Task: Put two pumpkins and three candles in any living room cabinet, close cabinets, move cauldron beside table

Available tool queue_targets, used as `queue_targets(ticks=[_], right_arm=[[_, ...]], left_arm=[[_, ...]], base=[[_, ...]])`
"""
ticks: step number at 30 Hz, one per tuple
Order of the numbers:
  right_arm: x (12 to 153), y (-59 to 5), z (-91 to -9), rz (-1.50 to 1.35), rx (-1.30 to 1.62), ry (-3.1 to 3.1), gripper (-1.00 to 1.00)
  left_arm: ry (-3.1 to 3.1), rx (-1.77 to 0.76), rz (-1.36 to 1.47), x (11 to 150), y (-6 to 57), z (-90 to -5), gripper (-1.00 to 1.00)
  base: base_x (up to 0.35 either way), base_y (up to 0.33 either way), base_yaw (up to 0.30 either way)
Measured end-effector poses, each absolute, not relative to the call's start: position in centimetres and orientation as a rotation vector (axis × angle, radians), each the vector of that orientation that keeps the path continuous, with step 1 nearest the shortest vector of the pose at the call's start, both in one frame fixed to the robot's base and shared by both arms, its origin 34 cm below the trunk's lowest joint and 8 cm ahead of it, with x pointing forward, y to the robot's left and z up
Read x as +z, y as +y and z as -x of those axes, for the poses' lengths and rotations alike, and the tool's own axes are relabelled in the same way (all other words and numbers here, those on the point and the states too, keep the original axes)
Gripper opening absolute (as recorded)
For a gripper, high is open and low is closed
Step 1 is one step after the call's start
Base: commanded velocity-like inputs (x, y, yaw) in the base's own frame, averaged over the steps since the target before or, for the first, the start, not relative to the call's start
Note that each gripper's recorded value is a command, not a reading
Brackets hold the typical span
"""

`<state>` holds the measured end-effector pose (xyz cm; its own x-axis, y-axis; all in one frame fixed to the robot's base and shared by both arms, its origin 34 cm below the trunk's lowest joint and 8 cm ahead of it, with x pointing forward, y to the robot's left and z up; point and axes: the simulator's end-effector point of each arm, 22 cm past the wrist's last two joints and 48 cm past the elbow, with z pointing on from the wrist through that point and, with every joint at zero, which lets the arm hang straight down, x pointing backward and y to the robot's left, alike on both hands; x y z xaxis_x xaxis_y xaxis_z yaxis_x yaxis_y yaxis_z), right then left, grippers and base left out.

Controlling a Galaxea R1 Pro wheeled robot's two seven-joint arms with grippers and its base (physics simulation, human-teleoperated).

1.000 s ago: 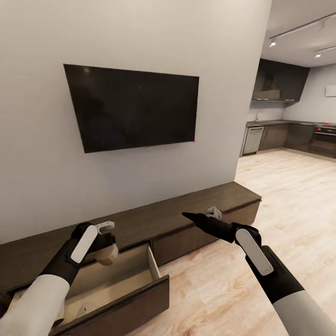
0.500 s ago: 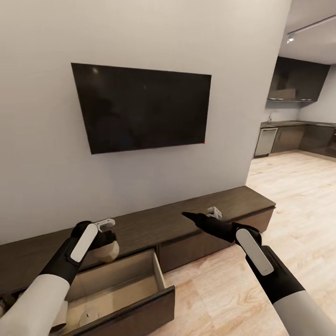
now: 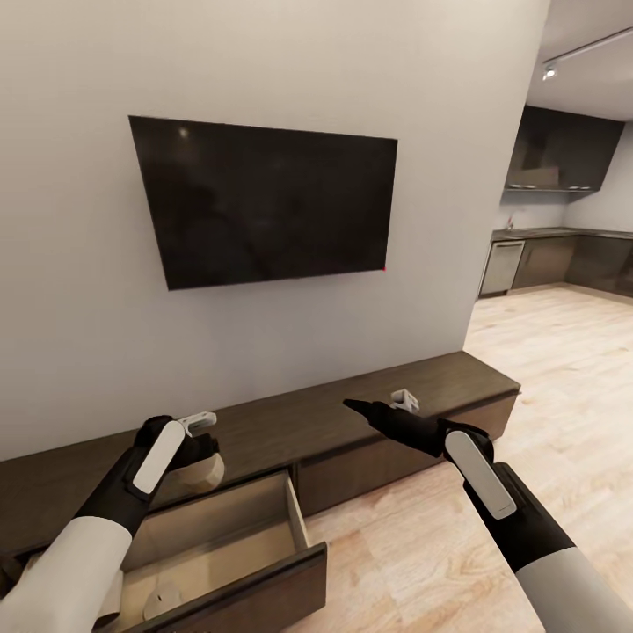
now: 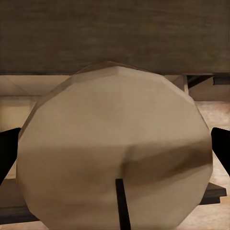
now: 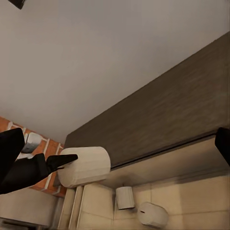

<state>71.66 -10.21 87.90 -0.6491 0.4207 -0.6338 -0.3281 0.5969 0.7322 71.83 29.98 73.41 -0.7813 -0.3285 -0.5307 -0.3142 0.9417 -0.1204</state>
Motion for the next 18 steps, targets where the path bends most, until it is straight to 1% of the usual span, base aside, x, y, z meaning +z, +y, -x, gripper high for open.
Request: queue_targets(ticks=[18], right_arm=[[84.5, -10.4, -71.2, -0.071, 1.125, 1.978, 1.0]], left_arm=[[2.53, -0.06, 0.455, 69.8, 29.5, -71.4, -1.0]], base=[[0.0, 0.0, 0.0]])
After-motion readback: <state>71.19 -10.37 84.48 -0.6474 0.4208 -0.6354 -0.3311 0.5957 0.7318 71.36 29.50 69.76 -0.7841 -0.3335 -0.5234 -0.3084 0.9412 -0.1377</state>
